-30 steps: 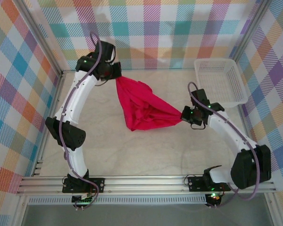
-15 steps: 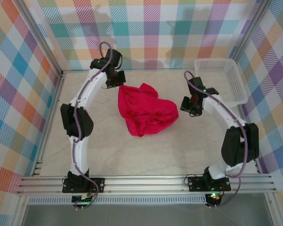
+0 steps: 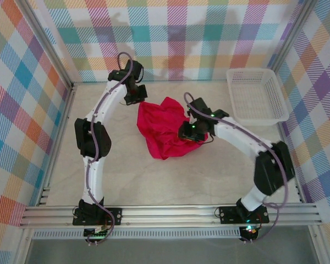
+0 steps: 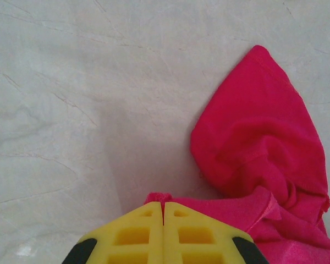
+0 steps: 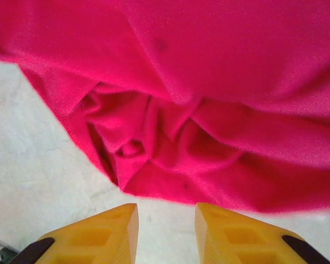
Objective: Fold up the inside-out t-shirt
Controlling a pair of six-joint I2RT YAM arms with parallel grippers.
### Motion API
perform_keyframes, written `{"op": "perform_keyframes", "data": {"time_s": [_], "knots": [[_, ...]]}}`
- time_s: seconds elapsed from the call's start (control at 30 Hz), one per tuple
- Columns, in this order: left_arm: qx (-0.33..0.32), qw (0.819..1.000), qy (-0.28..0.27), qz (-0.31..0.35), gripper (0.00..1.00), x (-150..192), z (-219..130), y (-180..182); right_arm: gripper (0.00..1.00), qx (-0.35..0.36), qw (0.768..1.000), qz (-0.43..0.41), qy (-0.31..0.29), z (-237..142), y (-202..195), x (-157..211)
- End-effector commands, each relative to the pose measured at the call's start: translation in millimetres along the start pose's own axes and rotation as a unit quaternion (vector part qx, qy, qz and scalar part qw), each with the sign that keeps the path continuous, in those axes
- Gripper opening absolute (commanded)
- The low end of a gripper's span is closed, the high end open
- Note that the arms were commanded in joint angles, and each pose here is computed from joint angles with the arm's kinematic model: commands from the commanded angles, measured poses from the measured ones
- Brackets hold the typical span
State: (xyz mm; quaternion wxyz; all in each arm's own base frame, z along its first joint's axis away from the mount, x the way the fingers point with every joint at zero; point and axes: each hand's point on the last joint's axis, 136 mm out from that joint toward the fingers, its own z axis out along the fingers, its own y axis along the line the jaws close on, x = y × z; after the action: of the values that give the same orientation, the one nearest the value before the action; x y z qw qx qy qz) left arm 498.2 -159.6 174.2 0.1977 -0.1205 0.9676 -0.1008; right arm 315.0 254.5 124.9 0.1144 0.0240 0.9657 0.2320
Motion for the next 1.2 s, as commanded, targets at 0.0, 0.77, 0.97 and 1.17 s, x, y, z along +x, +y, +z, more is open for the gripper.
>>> {"op": "perform_keyframes", "data": {"time_s": [0.0,0.77,0.97,1.17], "knots": [[0.017,1.0,-0.016,-0.01,0.0,-3,-30,0,0.33,-0.007,1.0,0.019,0.021,35,5,-11],[-0.04,0.976,-0.028,-0.211,0.0,-18,-20,156,0.0,-0.108,0.975,-0.062,-0.183,-190,49,-48],[-0.06,0.973,-0.019,-0.223,0.0,1,-3,174,0.0,-0.143,0.971,-0.015,-0.19,-182,1,-30],[0.013,0.982,-0.016,-0.19,0.0,25,12,132,0.0,-0.175,0.979,0.004,-0.109,-107,-10,-20]]}}
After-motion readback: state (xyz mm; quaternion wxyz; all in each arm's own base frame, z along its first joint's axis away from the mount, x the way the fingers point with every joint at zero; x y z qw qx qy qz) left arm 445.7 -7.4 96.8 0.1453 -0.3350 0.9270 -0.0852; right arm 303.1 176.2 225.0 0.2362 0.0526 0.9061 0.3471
